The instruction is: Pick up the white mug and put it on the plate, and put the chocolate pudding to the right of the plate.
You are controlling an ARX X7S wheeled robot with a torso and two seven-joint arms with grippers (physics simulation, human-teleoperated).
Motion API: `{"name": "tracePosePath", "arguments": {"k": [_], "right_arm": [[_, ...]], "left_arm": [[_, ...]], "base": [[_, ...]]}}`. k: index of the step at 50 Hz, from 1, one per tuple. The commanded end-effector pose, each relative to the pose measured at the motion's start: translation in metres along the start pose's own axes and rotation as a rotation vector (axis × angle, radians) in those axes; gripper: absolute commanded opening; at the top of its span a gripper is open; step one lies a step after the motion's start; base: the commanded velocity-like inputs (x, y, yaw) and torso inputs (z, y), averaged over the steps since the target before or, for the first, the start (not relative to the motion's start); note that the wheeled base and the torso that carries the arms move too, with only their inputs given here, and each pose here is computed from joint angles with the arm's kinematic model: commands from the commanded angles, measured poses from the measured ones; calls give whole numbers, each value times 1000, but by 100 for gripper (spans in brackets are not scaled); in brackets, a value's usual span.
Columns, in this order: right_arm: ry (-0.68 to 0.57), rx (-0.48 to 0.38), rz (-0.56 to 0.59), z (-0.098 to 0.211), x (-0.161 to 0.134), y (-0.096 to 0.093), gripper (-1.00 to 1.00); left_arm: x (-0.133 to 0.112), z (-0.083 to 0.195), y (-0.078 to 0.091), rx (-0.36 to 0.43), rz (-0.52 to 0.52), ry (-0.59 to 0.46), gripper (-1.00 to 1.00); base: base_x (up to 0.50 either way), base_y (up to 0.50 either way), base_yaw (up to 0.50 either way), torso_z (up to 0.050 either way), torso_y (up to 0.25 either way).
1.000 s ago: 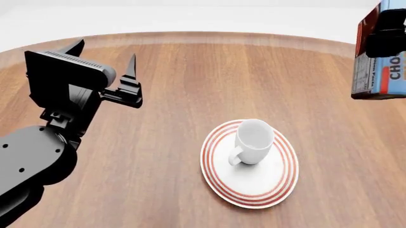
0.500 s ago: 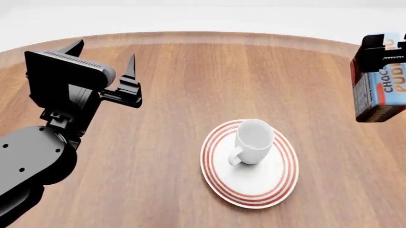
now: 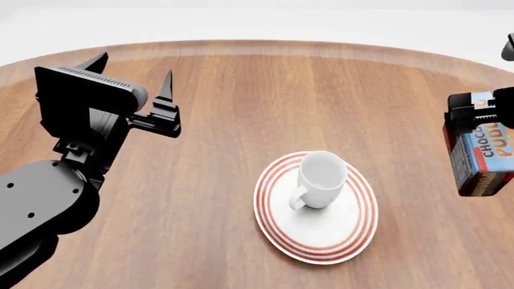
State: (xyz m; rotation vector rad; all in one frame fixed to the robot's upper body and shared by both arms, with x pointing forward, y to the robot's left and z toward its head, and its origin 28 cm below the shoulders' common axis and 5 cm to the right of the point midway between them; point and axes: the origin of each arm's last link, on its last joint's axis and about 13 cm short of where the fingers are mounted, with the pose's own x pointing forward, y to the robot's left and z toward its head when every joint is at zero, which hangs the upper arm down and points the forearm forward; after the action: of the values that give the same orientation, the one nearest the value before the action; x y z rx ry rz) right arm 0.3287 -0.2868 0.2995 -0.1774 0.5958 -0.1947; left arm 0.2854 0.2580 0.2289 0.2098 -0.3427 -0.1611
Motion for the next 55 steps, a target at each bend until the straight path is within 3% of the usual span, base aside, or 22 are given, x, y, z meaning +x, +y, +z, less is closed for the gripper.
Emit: {"name": "tracePosePath", "arguments": {"k": [1,14,20,40,55], "right_arm": [[28,42,23,-13,10,-1,-100],[62,88,21,-29,16,-6,-100],[48,149,59,-33,21,-4,-100],[64,199,90,-46,34,2,-100],[153,75,37,-63,51,7,-100]], "left_arm": [[0,-1,0,1,0,3,100],[0,-2,-1,0,-4,5,100],[0,-3,-1,-1,-5,7,100],[0,-3,-1,-1,-3,8,100],[0,-4,-2,-3,-6,9,100]], "base": [[0,0,0,0,0],[0,0,0,0,0],[0,0,0,0,0],[0,0,0,0,0],[0,0,0,0,1]]}}
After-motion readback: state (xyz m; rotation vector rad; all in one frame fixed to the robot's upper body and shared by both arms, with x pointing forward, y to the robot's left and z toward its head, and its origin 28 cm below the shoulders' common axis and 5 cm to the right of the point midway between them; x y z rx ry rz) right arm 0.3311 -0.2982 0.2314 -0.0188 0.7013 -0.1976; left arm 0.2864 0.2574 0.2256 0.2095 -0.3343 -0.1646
